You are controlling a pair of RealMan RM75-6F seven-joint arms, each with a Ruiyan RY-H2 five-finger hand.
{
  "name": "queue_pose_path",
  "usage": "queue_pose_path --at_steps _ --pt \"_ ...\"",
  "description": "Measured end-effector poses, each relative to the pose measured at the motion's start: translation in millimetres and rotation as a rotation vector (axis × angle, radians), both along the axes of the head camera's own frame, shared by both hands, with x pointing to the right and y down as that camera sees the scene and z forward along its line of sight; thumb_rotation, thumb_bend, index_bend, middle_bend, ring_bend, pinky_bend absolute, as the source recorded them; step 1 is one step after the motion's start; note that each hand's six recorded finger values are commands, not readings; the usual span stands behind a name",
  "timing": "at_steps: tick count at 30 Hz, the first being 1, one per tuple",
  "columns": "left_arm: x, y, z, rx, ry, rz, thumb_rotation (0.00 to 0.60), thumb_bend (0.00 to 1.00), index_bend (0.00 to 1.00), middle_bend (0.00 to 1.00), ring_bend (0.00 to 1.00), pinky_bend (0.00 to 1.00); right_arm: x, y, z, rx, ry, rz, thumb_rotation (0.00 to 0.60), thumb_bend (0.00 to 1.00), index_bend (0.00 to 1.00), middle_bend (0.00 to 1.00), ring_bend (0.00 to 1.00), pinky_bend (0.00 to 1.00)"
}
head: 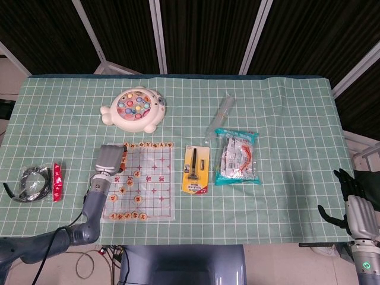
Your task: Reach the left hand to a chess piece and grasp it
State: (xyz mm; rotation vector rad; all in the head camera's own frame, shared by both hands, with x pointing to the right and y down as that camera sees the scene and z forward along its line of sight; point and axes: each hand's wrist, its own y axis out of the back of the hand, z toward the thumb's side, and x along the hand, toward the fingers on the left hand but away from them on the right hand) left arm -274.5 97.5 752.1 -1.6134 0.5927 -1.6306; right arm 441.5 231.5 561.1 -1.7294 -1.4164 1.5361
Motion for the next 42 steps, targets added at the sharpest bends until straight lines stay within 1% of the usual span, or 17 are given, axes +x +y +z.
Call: queue_pose_path --at_steps 14,18,23,32,35,39,42 --pt "1 0 5 0.001 -0.004 -0.001 0.600 0.31 0.50 1.00 1.00 1.00 0 0 0 0.000 -0.001 0.004 0.600 0.37 0.00 0.00 0.00 0.00" --pt "0 -1 5 0.002 -0.006 0.000 0.600 0.30 0.47 1.00 1.00 1.00 1 0 -1 0.001 0.001 0.005 0.600 0.37 0.00 0.00 0.00 0.00" --pt "-2 -1 5 0.001 -0.014 -0.001 0.600 0.27 0.43 1.00 1.00 1.00 1 0 0 0.000 0.004 0.004 0.600 0.37 0.00 0.00 0.00 0.00" --pt "-1 0 3 0.003 0.001 -0.006 0.600 0.26 0.42 1.00 1.00 1.00 1 0 -1 -0.002 0.006 0.007 0.600 0.37 0.00 0.00 0.00 0.00" --pt "0 -1 -1 0.012 0.016 -0.011 0.600 0.26 0.42 1.00 1.00 1.00 1 0 -1 0.001 0.007 0.005 0.600 0.37 0.00 0.00 0.00 0.00" --pt "1 -2 -12 0.036 0.054 -0.024 0.600 0.26 0.41 1.00 0.99 1.00 1 0 -2 0.003 0.009 0.004 0.600 0.37 0.00 0.00 0.00 0.00" --pt "0 -4 -26 0.067 0.094 -0.039 0.600 0.25 0.39 0.96 0.95 0.95 1 0 -2 0.004 0.011 0.002 0.600 0.37 0.00 0.00 0.00 0.00"
